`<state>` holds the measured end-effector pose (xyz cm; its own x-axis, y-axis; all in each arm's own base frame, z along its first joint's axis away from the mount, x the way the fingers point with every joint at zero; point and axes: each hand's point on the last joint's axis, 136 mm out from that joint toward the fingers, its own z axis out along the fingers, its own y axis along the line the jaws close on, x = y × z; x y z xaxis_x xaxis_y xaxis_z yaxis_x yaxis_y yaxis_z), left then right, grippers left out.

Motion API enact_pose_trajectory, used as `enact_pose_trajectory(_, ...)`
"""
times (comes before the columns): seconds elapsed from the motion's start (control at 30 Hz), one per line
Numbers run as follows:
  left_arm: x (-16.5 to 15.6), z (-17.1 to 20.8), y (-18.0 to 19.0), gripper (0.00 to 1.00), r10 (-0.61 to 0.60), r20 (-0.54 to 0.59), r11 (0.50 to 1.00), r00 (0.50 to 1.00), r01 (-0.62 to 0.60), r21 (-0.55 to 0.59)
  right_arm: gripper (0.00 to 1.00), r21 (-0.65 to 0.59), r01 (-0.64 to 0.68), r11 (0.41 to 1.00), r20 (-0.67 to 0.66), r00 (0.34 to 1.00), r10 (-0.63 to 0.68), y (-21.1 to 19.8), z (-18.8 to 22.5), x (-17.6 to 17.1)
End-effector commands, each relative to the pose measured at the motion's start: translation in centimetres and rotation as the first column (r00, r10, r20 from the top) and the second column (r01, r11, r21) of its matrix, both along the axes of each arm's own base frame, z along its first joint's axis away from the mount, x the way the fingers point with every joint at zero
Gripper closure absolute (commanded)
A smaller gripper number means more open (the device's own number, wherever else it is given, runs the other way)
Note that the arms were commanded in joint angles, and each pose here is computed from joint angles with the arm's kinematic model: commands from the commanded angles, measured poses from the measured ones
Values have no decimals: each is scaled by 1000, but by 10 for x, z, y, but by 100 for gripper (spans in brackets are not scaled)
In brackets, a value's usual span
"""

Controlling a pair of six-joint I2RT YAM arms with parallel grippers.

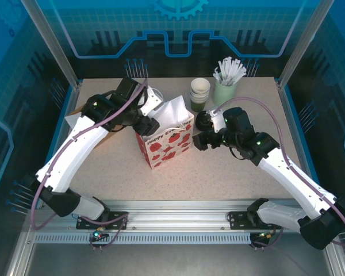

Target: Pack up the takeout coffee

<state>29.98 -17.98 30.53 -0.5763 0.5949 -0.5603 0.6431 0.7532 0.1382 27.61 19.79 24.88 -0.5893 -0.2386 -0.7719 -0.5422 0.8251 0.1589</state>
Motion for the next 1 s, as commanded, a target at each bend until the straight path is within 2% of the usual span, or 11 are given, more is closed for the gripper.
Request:
enact_pose_trajectory(0.0, 5, 2, -7, 48, 11, 9, 1000, 1000, -11, -21, 4, 15, -20, 1000, -10, 1000, 20, 7, -2, -4)
enact_pose_trajectory(0.2, -7, 22, -45, 77, -63, 10, 956, 998, 64, -286, 4, 11, -22, 1000, -14, 1000, 22, 9, -6, -4)
enact_pose_trajectory(0.27, -6, 23, -48, 83, -56, 16, 945, 998, 58, -321, 4, 11, -25, 1000, -14, 1000, 25, 10, -6, -4)
enact_pose_trajectory(0.4, 3, 14, -42, 88, 11, -13, 945, 1000, -15, -327, 4, 11, -28, 1000, -13, 1000, 28, 10, -6, -5)
enact_pose_trajectory(0.53, 15, -4, -31, 91, 112, -69, 942, 991, -128, -310, 4, 11, -28, 1000, -11, 1000, 28, 10, -6, -5)
enact_pose_trajectory(0.73, 34, -29, 3, 92, 286, -50, 934, 957, -290, -209, 4, 13, -28, 1000, -12, 1000, 28, 10, -7, -6)
enact_pose_trajectory(0.87, 36, -41, 8, 85, 295, -65, 938, 953, -301, -169, 4, 13, -27, 1000, -12, 1000, 27, 9, -7, -7)
enact_pose_trajectory(0.97, 34, -36, 3, 76, 267, -69, 942, 961, -276, -190, 4, 13, -27, 1000, -15, 1000, 27, 9, -8, -7)
